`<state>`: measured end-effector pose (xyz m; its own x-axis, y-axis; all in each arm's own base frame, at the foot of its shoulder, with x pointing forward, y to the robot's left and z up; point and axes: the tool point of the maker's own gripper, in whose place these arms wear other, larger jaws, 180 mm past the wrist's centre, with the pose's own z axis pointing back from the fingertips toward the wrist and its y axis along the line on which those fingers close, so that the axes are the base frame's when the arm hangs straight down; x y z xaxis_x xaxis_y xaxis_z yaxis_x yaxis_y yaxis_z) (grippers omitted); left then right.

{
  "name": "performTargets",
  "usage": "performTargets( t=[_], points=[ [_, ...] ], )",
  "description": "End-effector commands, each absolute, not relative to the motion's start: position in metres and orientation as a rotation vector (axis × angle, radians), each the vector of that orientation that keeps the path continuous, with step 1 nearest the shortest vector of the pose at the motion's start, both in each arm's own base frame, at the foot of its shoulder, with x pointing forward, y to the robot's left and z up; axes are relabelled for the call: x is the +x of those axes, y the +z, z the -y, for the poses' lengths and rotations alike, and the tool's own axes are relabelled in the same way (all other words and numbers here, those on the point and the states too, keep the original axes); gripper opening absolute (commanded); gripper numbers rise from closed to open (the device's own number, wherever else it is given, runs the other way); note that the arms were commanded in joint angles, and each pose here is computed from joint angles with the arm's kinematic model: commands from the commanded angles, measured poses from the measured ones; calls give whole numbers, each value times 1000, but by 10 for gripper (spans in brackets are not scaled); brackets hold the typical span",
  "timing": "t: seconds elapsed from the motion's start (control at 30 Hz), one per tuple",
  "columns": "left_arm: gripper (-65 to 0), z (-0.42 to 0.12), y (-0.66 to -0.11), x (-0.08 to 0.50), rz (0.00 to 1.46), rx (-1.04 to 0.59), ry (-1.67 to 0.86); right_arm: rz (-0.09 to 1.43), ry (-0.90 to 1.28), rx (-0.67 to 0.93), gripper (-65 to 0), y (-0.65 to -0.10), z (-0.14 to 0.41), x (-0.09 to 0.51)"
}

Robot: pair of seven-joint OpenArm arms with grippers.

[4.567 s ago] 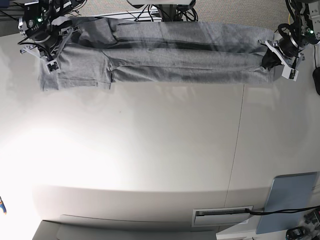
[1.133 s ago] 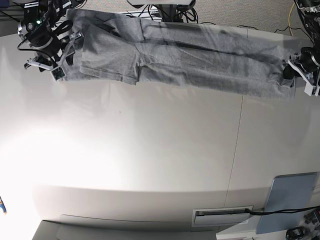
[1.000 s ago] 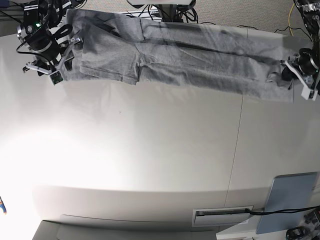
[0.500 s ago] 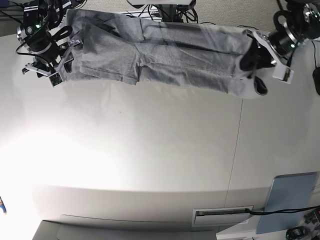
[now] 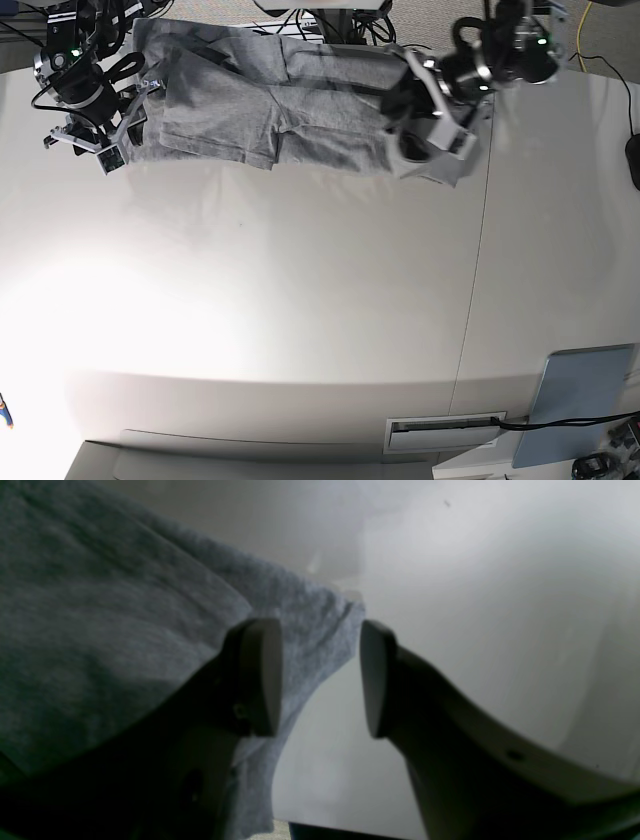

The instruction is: Fold the T-shirt properly

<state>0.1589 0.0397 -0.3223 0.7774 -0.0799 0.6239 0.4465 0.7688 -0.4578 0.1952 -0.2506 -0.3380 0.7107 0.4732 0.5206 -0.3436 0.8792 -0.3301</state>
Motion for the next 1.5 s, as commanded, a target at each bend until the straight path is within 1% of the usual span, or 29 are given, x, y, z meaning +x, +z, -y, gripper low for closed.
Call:
performTargets(
  t=[0.0, 0.2, 0.47, 0.6, 0.73, 0.8, 0.87, 0.97, 1.1, 1.3, 1.47],
  points=[
    [-650, -35, -318, 160, 641, -647, -304, 669, 468, -232, -394, -328, 252, 201],
    [-650, -15, -330, 155, 631, -657, -313, 667, 468, -232, -394, -329, 252, 201],
    [-650, -4, -320, 170, 688, -692, -298, 665, 468, -232, -394, -329, 252, 201],
    [-650, 1, -320, 166, 676, -704, -338, 650, 466, -236, -394, -330, 254, 199],
    [-494, 2, -319, 166, 678, -713, -336, 651, 466, -236, -394, -330, 254, 199],
    [-442, 6, -316, 164, 687, -736, -368, 653, 466, -235, -394, -330, 253, 199],
    [-415, 12, -310, 161, 694, -780, -389, 652, 466, -235, -394, -330, 253, 199],
    [-413, 17, -305, 159, 703, -818, -405, 651, 466, -236, -394, -330, 254, 199],
    [-413, 16, -306, 160, 707, -806, -414, 652, 465, -235, -394, -330, 253, 199],
    [-414, 3, -319, 166, 719, -679, -453, 659, 433, -143, -394, -333, 242, 194],
    [-414, -8, -324, 172, 746, -592, -483, 638, 362, -116, -394, -325, 268, 170]
  ],
)
